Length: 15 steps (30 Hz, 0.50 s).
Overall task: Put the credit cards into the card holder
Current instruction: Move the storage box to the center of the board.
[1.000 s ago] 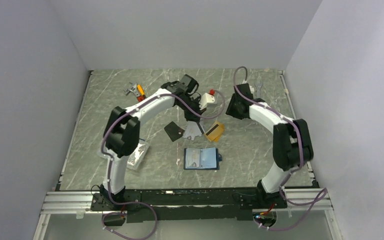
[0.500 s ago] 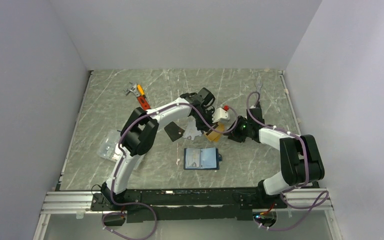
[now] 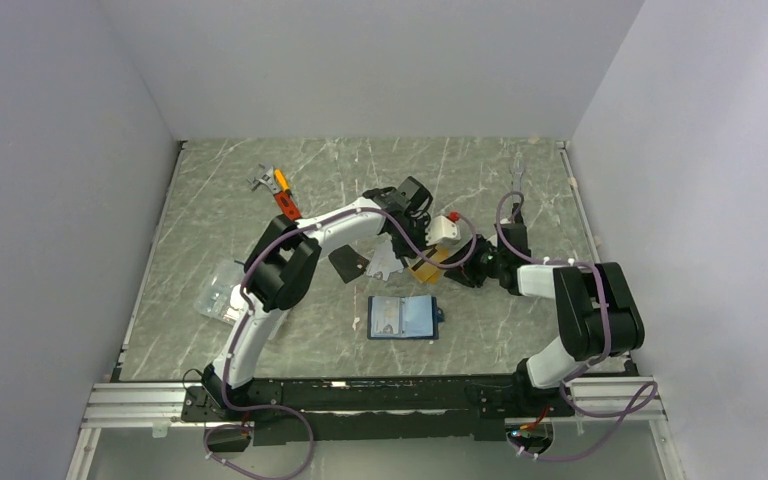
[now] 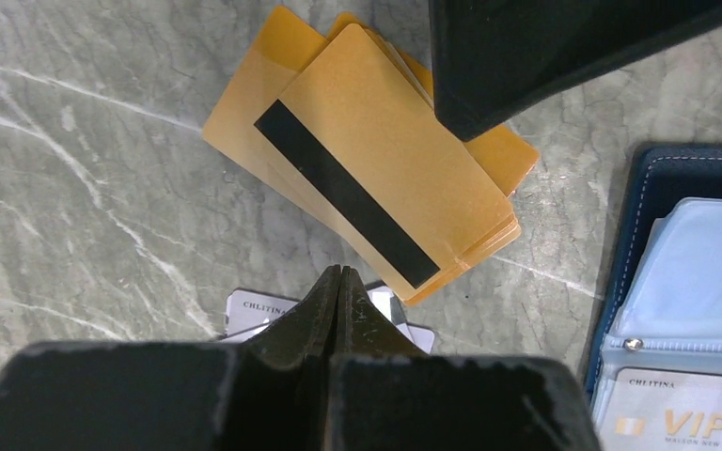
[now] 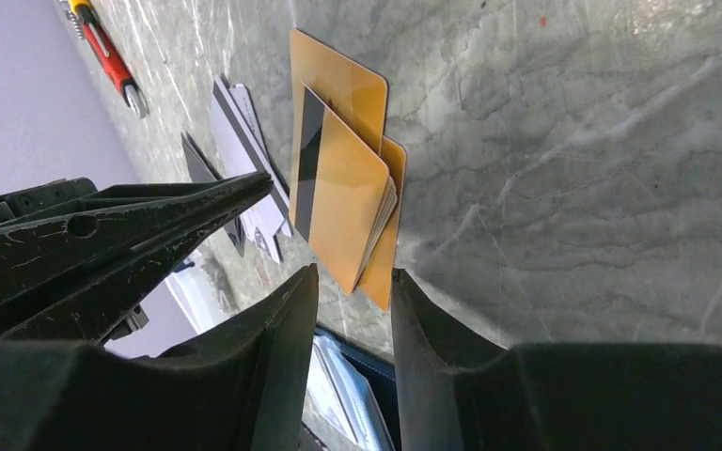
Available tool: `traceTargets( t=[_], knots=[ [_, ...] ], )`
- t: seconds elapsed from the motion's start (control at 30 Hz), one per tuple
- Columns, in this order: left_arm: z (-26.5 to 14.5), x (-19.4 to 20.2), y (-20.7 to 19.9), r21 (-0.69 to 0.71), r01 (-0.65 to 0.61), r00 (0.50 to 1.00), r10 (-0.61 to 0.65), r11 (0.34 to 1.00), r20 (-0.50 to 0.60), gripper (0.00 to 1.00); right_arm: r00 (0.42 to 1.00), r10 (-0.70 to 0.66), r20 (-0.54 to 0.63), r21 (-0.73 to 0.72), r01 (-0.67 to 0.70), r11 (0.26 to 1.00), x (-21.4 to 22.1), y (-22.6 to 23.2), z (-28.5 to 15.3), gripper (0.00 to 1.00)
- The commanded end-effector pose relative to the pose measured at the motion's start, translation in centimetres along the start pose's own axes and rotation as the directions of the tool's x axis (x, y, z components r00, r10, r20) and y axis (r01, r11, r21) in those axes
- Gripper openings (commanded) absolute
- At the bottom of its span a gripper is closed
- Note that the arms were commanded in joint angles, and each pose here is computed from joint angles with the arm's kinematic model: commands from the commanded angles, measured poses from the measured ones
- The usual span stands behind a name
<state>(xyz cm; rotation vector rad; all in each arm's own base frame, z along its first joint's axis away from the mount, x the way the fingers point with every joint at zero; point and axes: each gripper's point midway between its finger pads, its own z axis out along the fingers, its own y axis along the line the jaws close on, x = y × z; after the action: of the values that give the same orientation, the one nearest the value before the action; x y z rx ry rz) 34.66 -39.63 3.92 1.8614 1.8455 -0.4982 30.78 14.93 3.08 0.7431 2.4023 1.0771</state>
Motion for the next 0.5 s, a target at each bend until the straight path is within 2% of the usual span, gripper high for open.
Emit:
traceTargets(
  t=[0.0,0.47],
  knots=[
    [0.7,-1.0,0.1,-0.01,-0.03,0.999,0.031,0.999,0.012,0.02,1.0,0.004,0.003,-0.08,-0.004,0.997,-0.4,1.5,0.2,0.38],
    [0.9,-0.7,-0.4,0.006,-0.028,1.0,0.028,1.0,0.01,0.02,1.0,0.017,0.014,-0.032,-0.017,0.999,-0.5,0.4,0.5,0.38]
  ],
)
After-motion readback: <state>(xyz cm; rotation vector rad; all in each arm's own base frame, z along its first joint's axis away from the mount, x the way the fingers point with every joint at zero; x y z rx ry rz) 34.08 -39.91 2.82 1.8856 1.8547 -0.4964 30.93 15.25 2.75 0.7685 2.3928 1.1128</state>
